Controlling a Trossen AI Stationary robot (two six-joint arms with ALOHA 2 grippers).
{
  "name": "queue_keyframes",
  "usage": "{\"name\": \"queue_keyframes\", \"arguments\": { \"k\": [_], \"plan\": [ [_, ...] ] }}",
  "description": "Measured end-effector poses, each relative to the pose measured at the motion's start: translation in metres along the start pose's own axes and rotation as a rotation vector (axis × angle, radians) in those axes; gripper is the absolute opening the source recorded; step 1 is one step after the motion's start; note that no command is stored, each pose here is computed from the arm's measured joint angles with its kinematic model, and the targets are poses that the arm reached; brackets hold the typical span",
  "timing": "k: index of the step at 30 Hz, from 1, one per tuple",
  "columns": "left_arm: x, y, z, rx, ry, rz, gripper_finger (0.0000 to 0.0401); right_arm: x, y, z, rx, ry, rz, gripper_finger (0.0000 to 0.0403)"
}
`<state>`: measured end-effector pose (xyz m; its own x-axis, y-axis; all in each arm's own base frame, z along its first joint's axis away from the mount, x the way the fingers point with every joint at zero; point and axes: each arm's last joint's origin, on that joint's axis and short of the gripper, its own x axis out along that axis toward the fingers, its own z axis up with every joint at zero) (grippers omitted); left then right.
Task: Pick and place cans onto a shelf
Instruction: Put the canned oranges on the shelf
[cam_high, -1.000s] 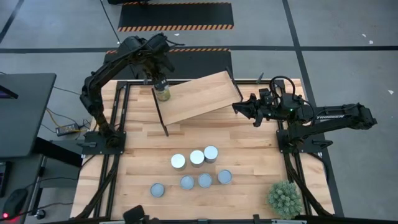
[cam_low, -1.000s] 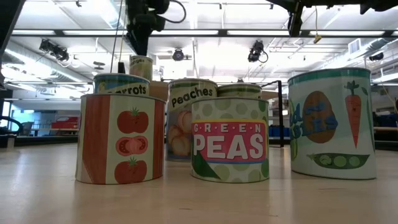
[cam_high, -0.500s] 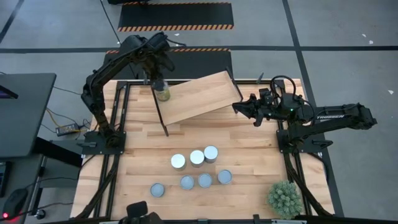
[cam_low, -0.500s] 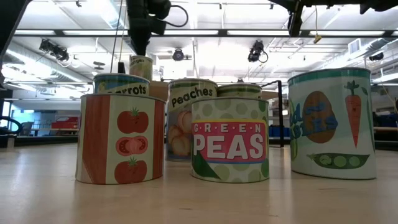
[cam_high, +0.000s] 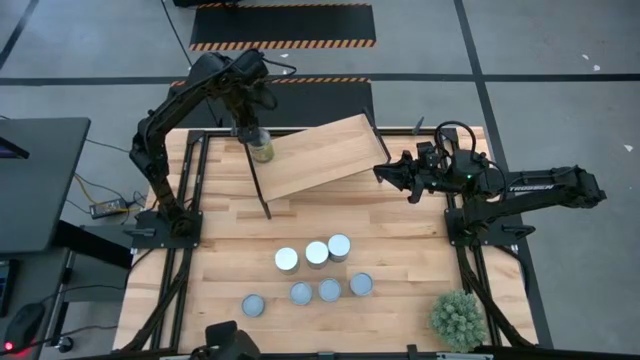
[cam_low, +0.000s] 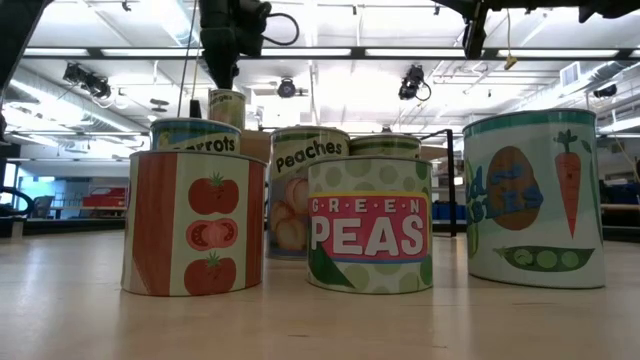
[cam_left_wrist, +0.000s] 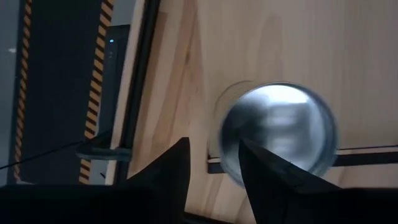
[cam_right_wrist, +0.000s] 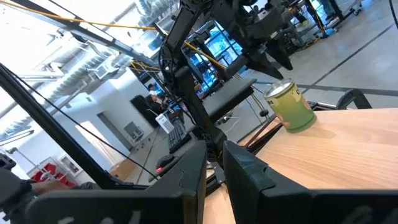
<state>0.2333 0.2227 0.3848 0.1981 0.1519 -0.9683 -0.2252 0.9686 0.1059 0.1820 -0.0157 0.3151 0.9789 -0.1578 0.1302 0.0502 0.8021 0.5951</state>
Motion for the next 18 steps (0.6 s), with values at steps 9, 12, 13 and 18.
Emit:
{"name": "queue_keyframes", "arguments": {
  "k": [9, 12, 13, 18],
  "plan": [
    [0.0047, 0.0011, 0.0011, -0.018, 0.017, -0.016, 0.0142, 0.0000, 0.0000, 0.0000, -0.004, 0.000, 0.000, 0.0062],
    [0.0048, 0.0012, 0.0012, -0.035, 0.018, -0.016, 0.0142, 0.0001, 0.0000, -0.0001, -0.004, 0.000, -0.001, 0.0062],
    [0.0048, 0.0012, 0.0012, -0.037, 0.018, -0.016, 0.0142, 0.0000, 0.0000, 0.0000, -0.004, 0.000, -0.001, 0.0062],
    [0.0048, 0.0014, 0.0011, -0.045, 0.018, -0.016, 0.0141, 0.0000, 0.0005, 0.0008, -0.005, -0.008, 0.005, 0.0062]
  ]
}}
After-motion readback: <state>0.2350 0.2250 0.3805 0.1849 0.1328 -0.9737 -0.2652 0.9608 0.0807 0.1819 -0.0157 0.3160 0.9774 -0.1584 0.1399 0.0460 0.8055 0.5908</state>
